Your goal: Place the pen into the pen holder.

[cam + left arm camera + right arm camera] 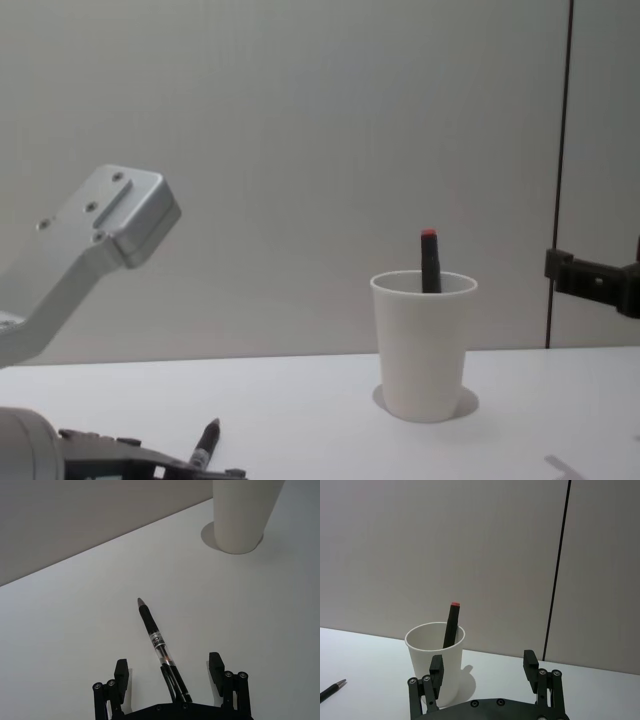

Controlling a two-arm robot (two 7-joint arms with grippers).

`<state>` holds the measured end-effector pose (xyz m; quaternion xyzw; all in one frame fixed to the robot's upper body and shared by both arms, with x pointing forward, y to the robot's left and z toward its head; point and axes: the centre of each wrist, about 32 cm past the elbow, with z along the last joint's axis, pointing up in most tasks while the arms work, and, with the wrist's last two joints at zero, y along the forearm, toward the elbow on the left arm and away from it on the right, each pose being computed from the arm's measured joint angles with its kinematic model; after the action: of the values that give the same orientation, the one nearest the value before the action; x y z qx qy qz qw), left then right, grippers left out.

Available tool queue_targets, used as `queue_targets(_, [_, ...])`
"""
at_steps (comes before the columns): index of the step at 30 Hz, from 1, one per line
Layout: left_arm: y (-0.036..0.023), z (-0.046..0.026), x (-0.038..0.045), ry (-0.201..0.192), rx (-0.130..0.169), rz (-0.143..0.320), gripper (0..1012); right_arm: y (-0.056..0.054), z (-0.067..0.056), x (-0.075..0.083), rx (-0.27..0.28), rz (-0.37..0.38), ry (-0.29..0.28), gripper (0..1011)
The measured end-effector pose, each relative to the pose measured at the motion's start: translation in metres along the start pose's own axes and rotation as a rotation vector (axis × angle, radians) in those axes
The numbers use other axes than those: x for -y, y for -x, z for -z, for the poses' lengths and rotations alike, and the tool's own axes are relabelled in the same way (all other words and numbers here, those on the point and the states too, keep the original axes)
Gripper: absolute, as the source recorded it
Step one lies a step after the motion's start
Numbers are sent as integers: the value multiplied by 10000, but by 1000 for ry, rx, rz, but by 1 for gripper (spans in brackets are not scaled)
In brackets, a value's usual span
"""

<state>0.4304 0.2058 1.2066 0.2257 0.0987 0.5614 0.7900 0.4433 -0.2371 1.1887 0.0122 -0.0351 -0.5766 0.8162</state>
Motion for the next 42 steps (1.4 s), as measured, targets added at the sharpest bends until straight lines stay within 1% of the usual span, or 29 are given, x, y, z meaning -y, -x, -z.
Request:
queue_targets(7, [29,-7,-3,-14,-13,-5,1001,0,0,0,0,0,0,1001])
queue_targets(22, [67,-27,-10,-30,-36,1,1001,0,0,0,0,0,0,1001])
queue_targets(26, [76,-29,-9,-34,-46,4,1001,0,0,0,0,0,0,1001])
queue_targets(30, [87,-30,-8,-40,-63,7,1001,0,0,0,0,0,0,1001])
queue_targets(35, [97,-31,-2,-46,-77,9,1001,0,0,0,0,0,0,1001])
queue_targets(42, [102,-29,11,-53,-87,8,1001,0,0,0,0,0,0,1001])
